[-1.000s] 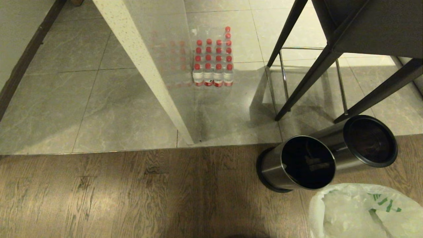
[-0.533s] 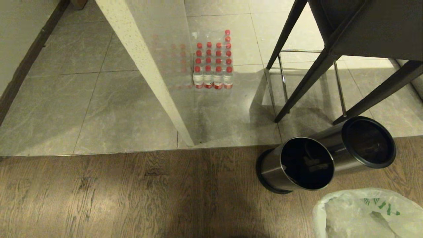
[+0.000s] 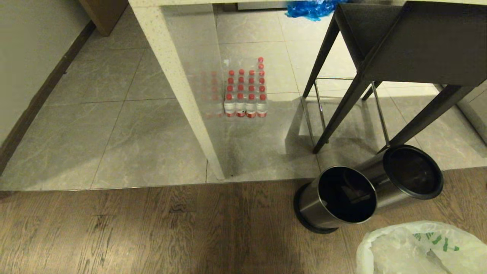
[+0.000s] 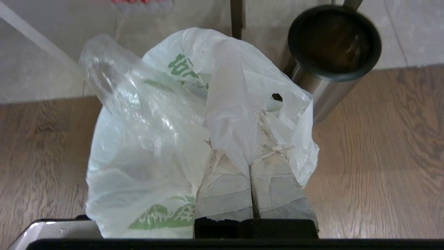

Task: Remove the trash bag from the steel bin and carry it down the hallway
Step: Put the trash bag at the door

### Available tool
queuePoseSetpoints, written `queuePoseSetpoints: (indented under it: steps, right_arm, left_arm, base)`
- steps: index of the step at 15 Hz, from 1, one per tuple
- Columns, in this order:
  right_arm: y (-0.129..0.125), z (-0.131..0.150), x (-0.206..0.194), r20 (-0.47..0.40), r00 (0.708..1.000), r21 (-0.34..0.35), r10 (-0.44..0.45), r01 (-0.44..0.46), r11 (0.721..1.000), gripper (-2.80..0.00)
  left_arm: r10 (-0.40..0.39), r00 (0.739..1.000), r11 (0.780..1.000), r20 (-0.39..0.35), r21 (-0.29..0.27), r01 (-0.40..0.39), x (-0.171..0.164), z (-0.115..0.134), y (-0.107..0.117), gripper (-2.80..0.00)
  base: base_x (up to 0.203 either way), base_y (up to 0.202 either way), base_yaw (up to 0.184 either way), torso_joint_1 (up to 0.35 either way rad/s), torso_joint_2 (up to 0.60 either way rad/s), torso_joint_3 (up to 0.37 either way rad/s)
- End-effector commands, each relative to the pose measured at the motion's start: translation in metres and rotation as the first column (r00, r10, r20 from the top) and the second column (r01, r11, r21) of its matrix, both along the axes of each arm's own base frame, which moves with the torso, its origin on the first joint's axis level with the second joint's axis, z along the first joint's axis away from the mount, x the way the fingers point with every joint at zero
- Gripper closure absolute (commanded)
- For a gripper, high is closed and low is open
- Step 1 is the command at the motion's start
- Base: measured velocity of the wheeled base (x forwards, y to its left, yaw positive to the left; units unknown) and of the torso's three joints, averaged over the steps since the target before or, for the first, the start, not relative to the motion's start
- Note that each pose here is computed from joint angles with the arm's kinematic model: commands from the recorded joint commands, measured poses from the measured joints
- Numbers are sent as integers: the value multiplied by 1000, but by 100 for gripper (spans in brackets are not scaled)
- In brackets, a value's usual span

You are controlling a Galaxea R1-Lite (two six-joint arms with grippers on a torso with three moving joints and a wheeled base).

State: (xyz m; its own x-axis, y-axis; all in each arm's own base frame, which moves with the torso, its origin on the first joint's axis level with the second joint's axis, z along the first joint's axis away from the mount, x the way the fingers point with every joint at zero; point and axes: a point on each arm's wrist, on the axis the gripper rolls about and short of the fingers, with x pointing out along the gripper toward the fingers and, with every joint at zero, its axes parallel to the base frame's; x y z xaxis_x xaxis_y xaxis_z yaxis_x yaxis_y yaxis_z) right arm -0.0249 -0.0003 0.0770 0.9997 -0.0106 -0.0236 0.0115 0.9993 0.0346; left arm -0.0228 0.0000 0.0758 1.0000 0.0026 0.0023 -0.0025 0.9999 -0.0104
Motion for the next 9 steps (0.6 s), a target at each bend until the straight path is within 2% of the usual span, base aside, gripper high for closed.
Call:
queuePoseSetpoints:
  steps: [1,9]
  right_arm:
    - [0,0,0,-2,1000,0,1,-1,1000,0]
    - [0,0,0,-2,1000,0,1,-1,1000,0]
  left_arm:
    - [1,1000,1000,-2,0,-1,0,0,0,0]
    - [1,1000,1000,-2,0,-1,0,0,0,0]
  base:
    - [0,0,0,7,-6,216]
    - [0,0,0,1,1,204]
